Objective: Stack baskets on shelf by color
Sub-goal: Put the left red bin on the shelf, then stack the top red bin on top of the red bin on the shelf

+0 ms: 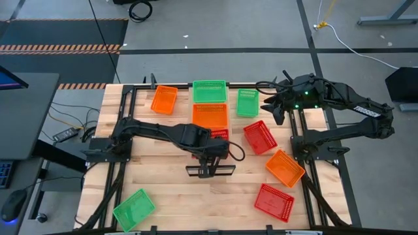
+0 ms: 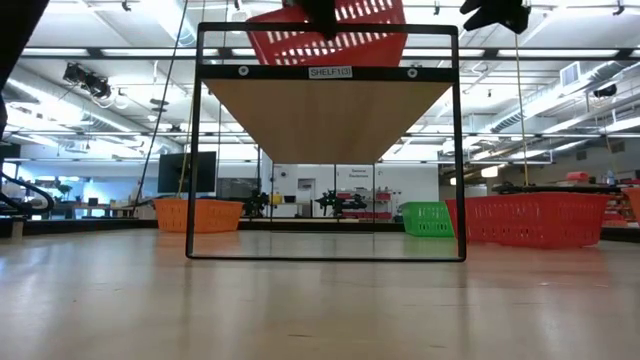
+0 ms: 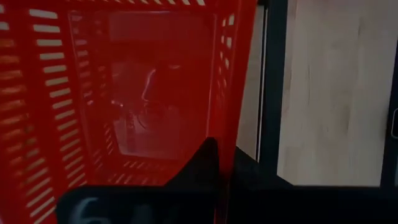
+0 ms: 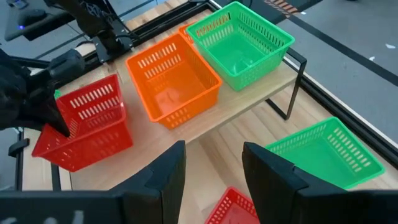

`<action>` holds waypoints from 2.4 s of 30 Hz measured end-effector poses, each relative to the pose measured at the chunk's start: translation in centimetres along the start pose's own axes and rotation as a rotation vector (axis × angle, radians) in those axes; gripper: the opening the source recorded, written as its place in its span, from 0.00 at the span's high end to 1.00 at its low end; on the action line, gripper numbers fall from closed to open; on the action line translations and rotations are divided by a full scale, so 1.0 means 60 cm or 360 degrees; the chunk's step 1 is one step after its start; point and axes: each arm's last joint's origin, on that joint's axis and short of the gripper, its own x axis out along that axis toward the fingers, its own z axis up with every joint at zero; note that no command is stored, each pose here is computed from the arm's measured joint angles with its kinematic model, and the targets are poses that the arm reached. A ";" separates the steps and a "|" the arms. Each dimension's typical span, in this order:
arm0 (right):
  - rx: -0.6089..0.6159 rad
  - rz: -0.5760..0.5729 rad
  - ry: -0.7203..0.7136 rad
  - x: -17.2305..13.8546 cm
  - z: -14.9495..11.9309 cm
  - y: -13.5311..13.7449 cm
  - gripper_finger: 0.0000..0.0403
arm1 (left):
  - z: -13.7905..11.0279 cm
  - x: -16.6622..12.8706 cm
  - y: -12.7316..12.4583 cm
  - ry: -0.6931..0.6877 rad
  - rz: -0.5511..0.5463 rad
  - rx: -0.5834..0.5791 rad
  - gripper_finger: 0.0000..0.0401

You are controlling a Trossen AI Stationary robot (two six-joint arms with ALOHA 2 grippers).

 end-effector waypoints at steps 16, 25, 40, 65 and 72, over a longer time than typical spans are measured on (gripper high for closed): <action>0.0000 0.0000 0.0001 0.000 0.000 0.000 0.59 | -0.005 0.005 0.001 0.0070 -0.0001 -0.0051 0.89; 0.0000 0.0000 0.0001 0.000 0.000 0.000 0.59 | -0.004 0.006 0.000 0.0066 -0.0009 -0.0102 0.83; -0.0001 0.0000 0.0001 0.000 0.000 0.000 0.59 | -0.008 -0.005 -0.002 0.0121 -0.0145 -0.0228 0.79; -0.0001 0.0000 0.0002 0.000 0.000 0.000 0.59 | -0.001 -0.123 0.016 -0.0233 -0.0135 -0.0338 0.77; -0.0003 -0.0010 0.0031 0.004 -0.001 0.000 0.59 | -0.009 -0.152 0.028 -0.0329 -0.0052 -0.0390 0.77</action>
